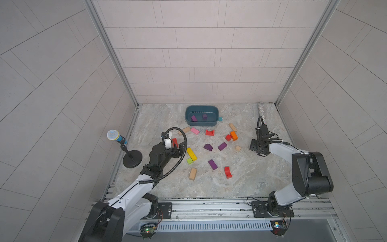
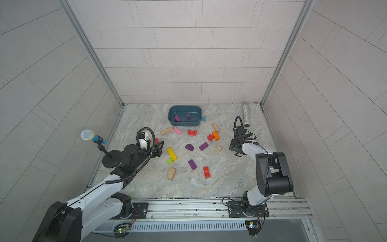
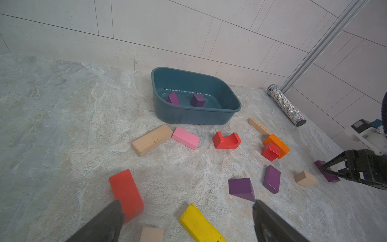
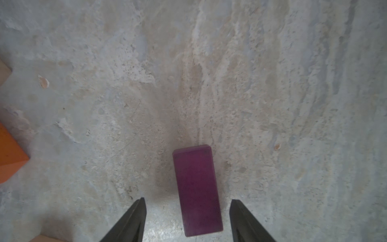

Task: Pick purple bricks into the storage bin
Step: Pick up the building block from the center of the board.

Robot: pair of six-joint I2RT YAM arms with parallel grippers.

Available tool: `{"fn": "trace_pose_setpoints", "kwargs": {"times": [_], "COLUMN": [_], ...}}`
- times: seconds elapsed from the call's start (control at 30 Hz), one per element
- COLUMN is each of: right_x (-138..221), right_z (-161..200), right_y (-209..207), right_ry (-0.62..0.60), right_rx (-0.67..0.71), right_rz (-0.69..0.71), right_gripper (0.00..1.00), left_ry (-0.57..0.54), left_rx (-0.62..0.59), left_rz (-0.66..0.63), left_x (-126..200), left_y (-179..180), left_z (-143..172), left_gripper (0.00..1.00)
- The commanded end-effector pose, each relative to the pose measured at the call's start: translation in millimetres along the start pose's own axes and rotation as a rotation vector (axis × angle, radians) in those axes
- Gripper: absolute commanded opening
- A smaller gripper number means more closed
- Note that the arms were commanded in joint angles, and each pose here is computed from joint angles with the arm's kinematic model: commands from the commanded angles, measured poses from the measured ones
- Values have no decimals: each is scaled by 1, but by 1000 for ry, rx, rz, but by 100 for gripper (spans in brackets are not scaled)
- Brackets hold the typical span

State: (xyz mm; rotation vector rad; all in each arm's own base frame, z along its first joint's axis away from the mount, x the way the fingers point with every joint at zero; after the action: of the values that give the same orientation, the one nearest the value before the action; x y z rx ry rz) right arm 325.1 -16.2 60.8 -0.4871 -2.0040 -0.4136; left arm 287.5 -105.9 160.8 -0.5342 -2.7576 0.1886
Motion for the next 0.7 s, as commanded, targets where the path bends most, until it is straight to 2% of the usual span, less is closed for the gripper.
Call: {"fn": "trace_pose_setpoints", "kwargs": {"times": [0.0,0.2,0.43,0.53,0.6,0.67], "right_x": [-4,-10,-21,-24,-26,-26], "right_z": [0,0,4,6,7,7], "right_y": [-4,-8,-2,-1,0,1], "right_ry": [2,16,62,68,75,78], "right_rx": [-37,-56,-56,-59,-59,-57], "right_rz": [-1,-3,-39,-51,-59,-64], "right_gripper": [64,63,52,44,34,28], "left_ry": [-35,-35,-34,-34,-35,-35], "left_rx": [-8,-7,-5,-4,-3,-3], "left_rz": [4,5,7,10,8,8], "left_x": [2,1,1,1,1,1], "left_y": [-1,-2,-2,-2,-2,-2], "left_z": [-10,-9,-9,-9,-10,-10], "left_gripper": [100,100,100,100,100,100]}}
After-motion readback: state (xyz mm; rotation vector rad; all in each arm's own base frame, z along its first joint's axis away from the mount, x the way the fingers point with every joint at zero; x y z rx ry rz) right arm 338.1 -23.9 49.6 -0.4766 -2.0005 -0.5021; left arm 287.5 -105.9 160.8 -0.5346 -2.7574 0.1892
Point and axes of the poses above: each gripper's point midway between its finger pads, its own x axis back along the fingers, its own y axis along the line the jaws close on, z = x × y, the point moved 3 cm from there along x, back along the fingers, and after that the axes turned 6 degrees about -x, right-handed, at the moved point
